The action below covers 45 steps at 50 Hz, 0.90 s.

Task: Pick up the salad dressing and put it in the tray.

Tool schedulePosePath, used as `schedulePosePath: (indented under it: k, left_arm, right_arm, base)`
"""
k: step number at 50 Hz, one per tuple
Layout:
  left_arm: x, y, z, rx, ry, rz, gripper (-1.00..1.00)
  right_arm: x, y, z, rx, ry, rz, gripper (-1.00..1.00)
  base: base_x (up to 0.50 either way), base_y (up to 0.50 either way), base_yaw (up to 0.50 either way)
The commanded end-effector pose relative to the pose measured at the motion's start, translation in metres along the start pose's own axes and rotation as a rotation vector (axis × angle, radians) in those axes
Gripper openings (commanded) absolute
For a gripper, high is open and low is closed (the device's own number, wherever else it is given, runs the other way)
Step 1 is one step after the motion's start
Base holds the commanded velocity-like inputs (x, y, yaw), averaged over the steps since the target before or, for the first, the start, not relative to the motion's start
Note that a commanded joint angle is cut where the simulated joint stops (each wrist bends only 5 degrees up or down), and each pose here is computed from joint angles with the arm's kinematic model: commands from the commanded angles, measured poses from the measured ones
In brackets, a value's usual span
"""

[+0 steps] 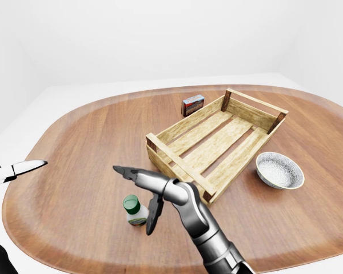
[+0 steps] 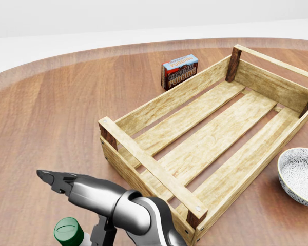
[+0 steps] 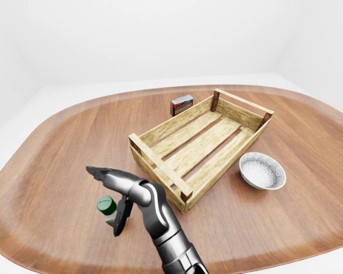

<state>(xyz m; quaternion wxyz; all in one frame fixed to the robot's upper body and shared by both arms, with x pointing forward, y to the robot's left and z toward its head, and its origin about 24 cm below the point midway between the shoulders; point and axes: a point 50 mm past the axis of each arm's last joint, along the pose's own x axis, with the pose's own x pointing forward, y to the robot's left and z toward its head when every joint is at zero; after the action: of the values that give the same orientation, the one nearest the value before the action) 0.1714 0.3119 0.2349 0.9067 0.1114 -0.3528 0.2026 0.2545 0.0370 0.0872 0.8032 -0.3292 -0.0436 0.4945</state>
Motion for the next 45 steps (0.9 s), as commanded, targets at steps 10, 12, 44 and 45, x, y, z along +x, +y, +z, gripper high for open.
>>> schedulePosePath:
  k: [10, 12, 44, 45]
  left_arm:
    - [0.0, 0.002, -0.001, -0.004, 0.004, 0.005, 1.0]
    - [0.0, 0.003, 0.001, -0.004, 0.0, 0.007, 1.0]
    - [-0.002, 0.009, 0.0, -0.007, 0.006, 0.018, 1.0]
    - [-0.003, 0.009, 0.0, -0.006, 0.008, 0.019, 1.0]
  right_arm:
    - [0.029, 0.015, -0.031, 0.124, 0.122, 0.16, 1.0]
    - [0.034, 0.014, -0.033, 0.142, 0.132, 0.183, 1.0]
    - [0.056, 0.032, -0.053, 0.207, 0.248, 0.405, -1.0]
    - [0.056, 0.032, -0.053, 0.212, 0.247, 0.409, -1.0]
  base:
    - [0.0, 0.0, 0.0]
    - [0.0, 0.0, 0.0]
    - [0.0, 0.0, 0.0]
    - [0.0, 0.0, 0.0]
